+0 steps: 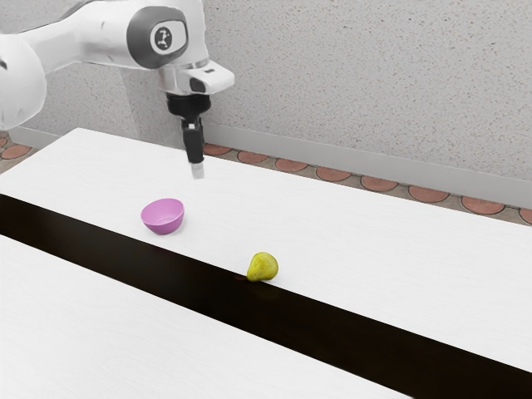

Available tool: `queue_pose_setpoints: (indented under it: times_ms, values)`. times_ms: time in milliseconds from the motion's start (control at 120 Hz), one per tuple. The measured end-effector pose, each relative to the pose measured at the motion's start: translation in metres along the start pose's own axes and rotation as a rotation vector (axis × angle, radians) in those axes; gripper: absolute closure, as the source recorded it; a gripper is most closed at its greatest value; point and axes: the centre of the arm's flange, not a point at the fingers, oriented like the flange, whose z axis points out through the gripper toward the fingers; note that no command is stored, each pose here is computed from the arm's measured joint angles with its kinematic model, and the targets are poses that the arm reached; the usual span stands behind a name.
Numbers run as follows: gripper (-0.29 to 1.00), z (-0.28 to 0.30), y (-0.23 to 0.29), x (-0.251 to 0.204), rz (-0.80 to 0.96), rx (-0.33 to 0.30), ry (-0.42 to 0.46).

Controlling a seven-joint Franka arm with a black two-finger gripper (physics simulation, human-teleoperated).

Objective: Place the pear in the bowl.

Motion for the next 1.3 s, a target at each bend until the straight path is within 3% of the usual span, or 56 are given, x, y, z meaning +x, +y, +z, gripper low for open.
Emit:
queue_pose_setpoints:
  times_ms: [192,325,550,867,1300]
  values:
    - [0.0,0.079,-0.01,0.063,0.003,-0.022,0.009]
    - [0.0,0.156,-0.013,0.074,-0.047,-0.033,0.024]
    - [0.0,0.235,-0.036,0.09,-0.164,-0.028,0.081]
    - [0.0,0.262,-0.046,0.098,-0.182,0.018,0.087]
    - [0.0,0.3,-0.043,0.106,-0.202,-0.011,0.062]
